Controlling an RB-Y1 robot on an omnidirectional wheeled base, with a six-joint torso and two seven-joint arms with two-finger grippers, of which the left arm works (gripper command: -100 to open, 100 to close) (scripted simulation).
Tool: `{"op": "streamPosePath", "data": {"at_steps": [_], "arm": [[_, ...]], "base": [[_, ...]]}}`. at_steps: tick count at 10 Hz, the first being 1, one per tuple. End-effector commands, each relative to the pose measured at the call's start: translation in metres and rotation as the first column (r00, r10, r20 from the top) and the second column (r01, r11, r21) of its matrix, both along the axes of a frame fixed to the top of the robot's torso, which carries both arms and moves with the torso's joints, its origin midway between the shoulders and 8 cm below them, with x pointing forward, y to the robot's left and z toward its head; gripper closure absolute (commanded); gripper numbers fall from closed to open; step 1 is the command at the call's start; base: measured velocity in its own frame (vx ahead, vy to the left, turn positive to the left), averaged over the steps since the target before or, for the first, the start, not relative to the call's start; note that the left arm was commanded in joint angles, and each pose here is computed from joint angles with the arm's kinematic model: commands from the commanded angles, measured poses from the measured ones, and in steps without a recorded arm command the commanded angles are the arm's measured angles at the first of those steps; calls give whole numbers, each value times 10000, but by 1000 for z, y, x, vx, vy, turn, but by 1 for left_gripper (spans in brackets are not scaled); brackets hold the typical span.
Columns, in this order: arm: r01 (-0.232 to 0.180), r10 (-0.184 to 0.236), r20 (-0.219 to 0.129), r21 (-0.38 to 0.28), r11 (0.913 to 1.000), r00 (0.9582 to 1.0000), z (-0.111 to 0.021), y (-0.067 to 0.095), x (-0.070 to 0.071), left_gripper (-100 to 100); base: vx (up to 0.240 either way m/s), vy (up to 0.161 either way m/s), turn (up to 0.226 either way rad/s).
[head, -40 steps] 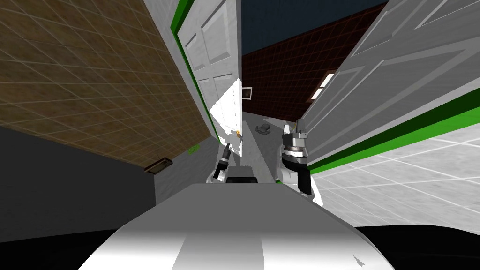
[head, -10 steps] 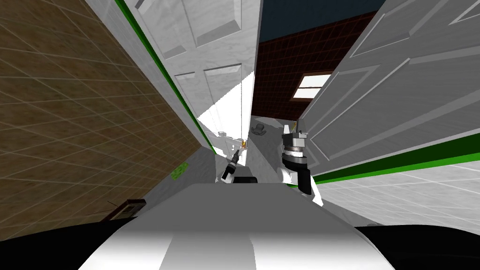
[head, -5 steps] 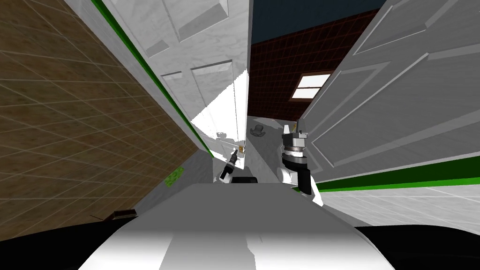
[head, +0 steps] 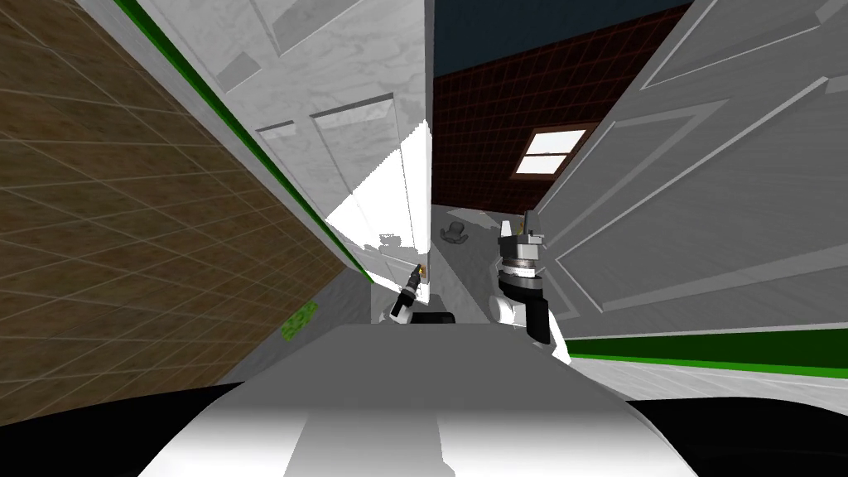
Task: Push the door open
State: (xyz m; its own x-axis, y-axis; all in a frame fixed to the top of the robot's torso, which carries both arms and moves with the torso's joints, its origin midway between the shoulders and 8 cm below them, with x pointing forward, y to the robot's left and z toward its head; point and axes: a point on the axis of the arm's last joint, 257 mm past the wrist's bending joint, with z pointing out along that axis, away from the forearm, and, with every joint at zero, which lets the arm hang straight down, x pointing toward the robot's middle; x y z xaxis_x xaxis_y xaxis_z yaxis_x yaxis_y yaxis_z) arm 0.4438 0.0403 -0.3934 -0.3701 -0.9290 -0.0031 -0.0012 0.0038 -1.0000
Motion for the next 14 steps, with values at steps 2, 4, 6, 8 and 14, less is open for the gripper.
{"op": "streamPosePath", "data": {"at_steps": [2, 4, 6, 8, 14], "arm": [[3, -3, -13, 17, 10000, 10000, 0, 0, 0, 100], [3, -3, -13, 17, 10000, 10000, 0, 0, 0, 100], [3, -3, -13, 17, 10000, 10000, 0, 0, 0, 100], [-254, 254, -26, 172, 9995, 9997, -3, 17, 5, 100], [-1097, 1096, 50, 429, 9930, 9940, -5, 63, 18, 100]], "base": [[-17, 6, -10], [-11, 6, -1], [-3, 1, 1], [127, -68, 23], [179, -110, 63]]}}
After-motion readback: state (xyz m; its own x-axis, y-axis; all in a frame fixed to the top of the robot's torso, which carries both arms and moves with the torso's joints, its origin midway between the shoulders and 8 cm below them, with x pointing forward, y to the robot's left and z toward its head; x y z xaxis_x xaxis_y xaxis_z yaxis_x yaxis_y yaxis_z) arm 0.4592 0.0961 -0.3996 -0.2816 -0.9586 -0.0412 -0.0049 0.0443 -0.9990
